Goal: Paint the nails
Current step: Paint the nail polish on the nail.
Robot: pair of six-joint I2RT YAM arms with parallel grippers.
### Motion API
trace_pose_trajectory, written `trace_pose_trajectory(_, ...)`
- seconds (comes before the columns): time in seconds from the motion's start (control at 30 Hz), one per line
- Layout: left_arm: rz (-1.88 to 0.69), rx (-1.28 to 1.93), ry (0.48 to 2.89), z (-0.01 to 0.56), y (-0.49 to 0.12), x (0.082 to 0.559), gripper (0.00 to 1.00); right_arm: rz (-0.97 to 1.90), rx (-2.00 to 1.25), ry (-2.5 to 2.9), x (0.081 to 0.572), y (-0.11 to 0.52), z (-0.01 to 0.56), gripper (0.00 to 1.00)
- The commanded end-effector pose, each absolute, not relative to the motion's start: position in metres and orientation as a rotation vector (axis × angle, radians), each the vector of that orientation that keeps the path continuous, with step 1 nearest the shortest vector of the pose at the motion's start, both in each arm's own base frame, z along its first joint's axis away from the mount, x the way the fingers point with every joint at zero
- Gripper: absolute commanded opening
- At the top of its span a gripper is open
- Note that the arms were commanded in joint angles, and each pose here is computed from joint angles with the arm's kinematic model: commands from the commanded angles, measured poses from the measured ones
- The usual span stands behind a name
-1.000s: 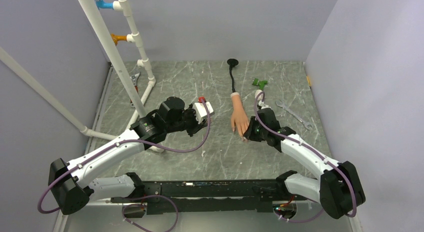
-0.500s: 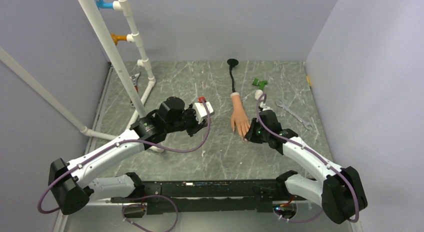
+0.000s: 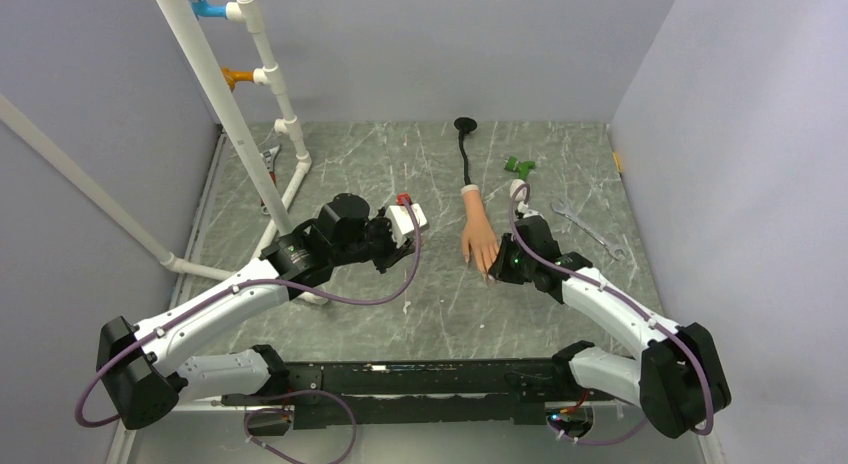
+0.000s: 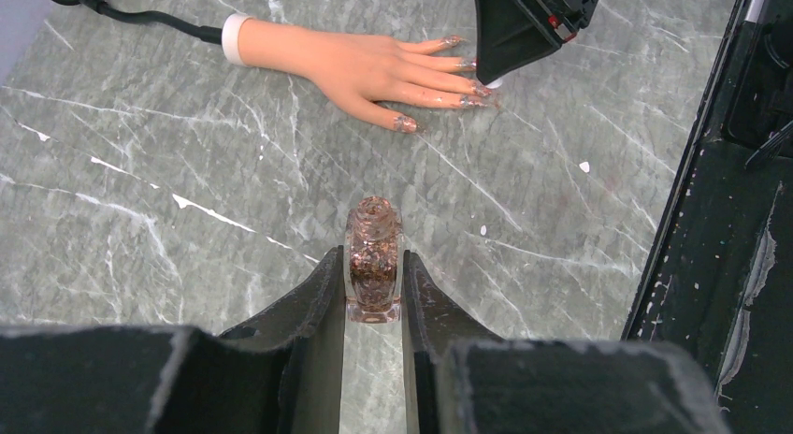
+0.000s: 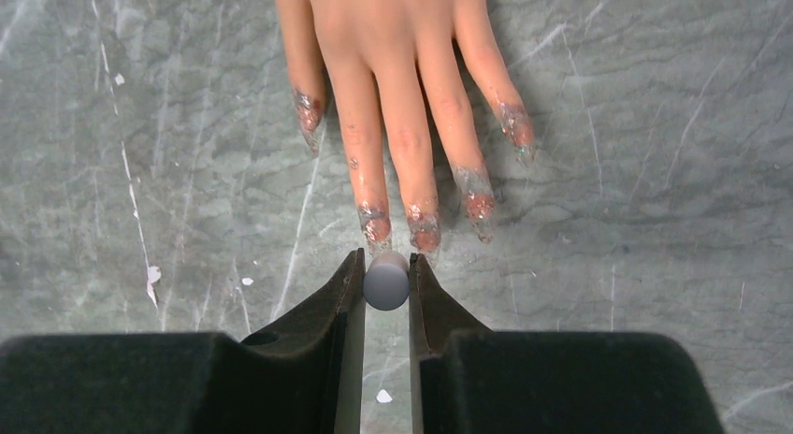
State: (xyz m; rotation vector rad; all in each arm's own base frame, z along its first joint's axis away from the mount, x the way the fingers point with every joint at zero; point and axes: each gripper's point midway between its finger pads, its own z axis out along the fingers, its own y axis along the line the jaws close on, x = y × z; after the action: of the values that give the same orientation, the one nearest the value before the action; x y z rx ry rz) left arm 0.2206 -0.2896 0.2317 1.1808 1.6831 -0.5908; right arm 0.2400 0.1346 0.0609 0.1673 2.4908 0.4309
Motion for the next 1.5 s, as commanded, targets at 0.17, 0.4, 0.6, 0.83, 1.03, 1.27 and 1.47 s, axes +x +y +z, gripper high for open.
trace_pose_trajectory(0.17, -0.591, 1.145, 1.603, 0.261, -0.294, 0.224, 0.00, 0.427, 0.157, 2.402, 0.268, 0.140, 0.088, 0.00)
trace_pose_trajectory(0.4, -0.592, 1.148, 1.604, 0.260, -0.295, 0.224, 0.00, 0.426, 0.158, 2.397, 0.272, 0.141, 0.088, 0.00)
trace_pose_trajectory(0.6, -0.591, 1.149, 1.609, 0.259, -0.295, 0.224, 0.00, 0.426, 0.157, 2.392, 0.274, 0.141, 0.087, 0.00)
trace_pose_trajectory(0.83, -0.589, 1.148, 1.608, 0.260, -0.294, 0.225, 0.00, 0.451, 0.151, 2.382, 0.276, 0.146, 0.086, 0.00)
trace_pose_trajectory(1.03, -0.588, 1.149, 1.606, 0.260, -0.295, 0.225, 0.00, 0.449, 0.150, 2.392, 0.277, 0.146, 0.085, 0.00)
trace_pose_trajectory(1.27, -0.587, 1.149, 1.605, 0.260, -0.294, 0.225, 0.00, 0.458, 0.147, 2.408, 0.270, 0.146, 0.083, 0.00)
trace_pose_trajectory(1.47, -0.589, 1.148, 1.606, 0.260, -0.295, 0.225, 0.00, 0.492, 0.142, 2.427, 0.258, 0.146, 0.080, 0.00)
